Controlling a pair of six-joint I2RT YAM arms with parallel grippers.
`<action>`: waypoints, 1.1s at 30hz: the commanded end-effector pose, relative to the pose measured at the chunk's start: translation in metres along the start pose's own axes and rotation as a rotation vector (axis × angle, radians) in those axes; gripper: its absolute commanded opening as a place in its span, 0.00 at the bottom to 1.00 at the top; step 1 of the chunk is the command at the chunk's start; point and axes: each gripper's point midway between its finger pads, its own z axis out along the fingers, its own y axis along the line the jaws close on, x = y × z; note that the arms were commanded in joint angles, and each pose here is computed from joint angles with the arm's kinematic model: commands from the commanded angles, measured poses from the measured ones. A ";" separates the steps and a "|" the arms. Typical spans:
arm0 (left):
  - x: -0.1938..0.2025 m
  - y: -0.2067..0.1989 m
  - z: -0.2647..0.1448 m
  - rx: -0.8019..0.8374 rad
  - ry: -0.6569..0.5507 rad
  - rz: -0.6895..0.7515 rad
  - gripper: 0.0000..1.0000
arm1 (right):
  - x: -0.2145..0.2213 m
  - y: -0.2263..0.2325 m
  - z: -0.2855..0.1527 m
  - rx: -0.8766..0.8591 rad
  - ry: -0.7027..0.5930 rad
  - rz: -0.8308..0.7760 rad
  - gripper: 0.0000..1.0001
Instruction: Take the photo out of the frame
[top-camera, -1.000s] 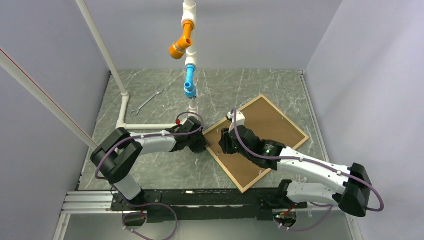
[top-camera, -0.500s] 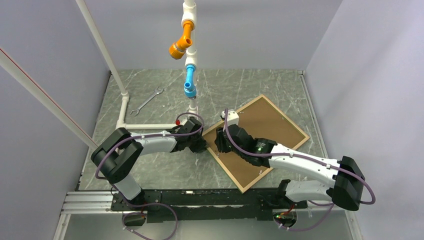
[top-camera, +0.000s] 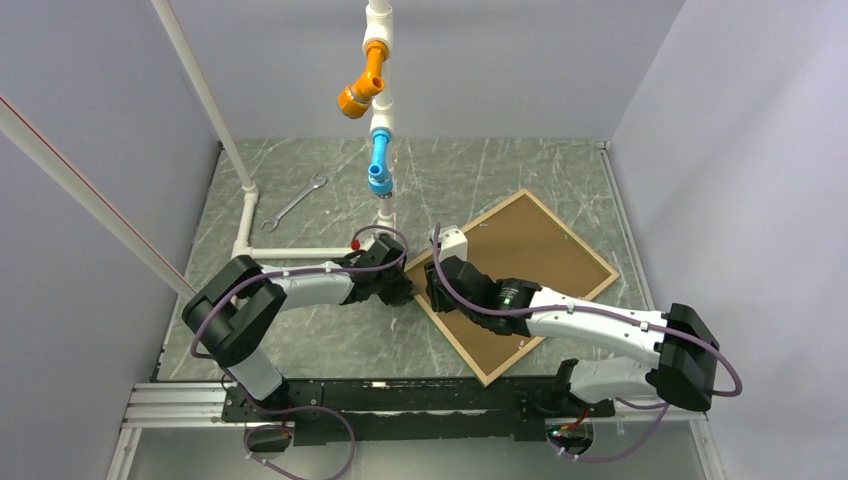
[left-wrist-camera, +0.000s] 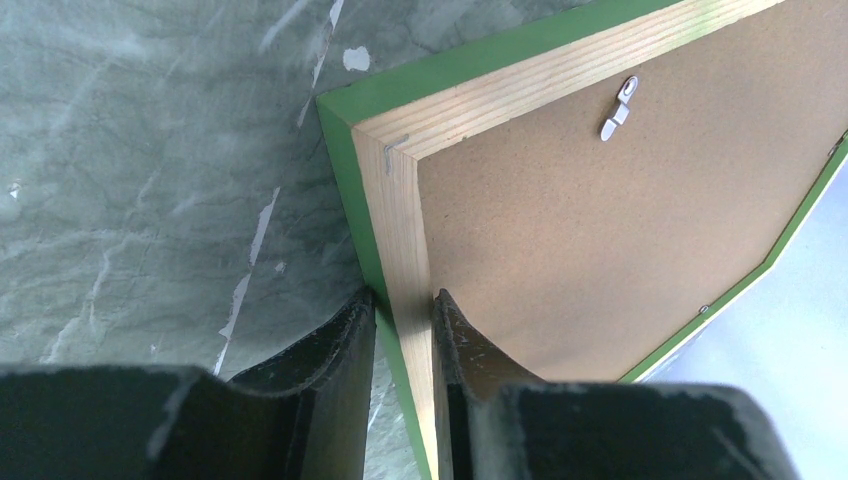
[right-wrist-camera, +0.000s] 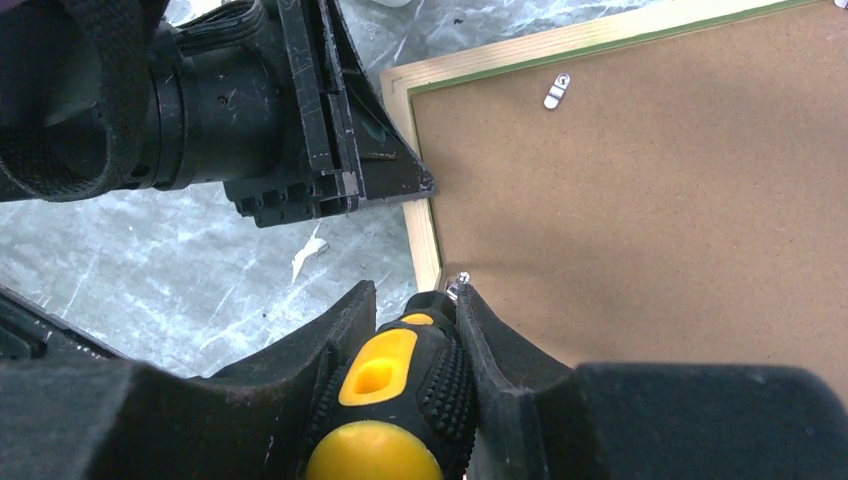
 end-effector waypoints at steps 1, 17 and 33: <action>0.008 0.036 0.012 -0.113 0.003 -0.001 0.25 | -0.014 0.004 -0.007 0.036 -0.031 0.001 0.00; 0.007 0.042 0.010 -0.138 -0.008 0.008 0.25 | 0.001 -0.002 -0.021 0.088 0.009 -0.044 0.00; 0.008 0.044 0.013 -0.150 0.000 0.016 0.24 | 0.010 -0.005 -0.027 0.089 0.040 -0.059 0.00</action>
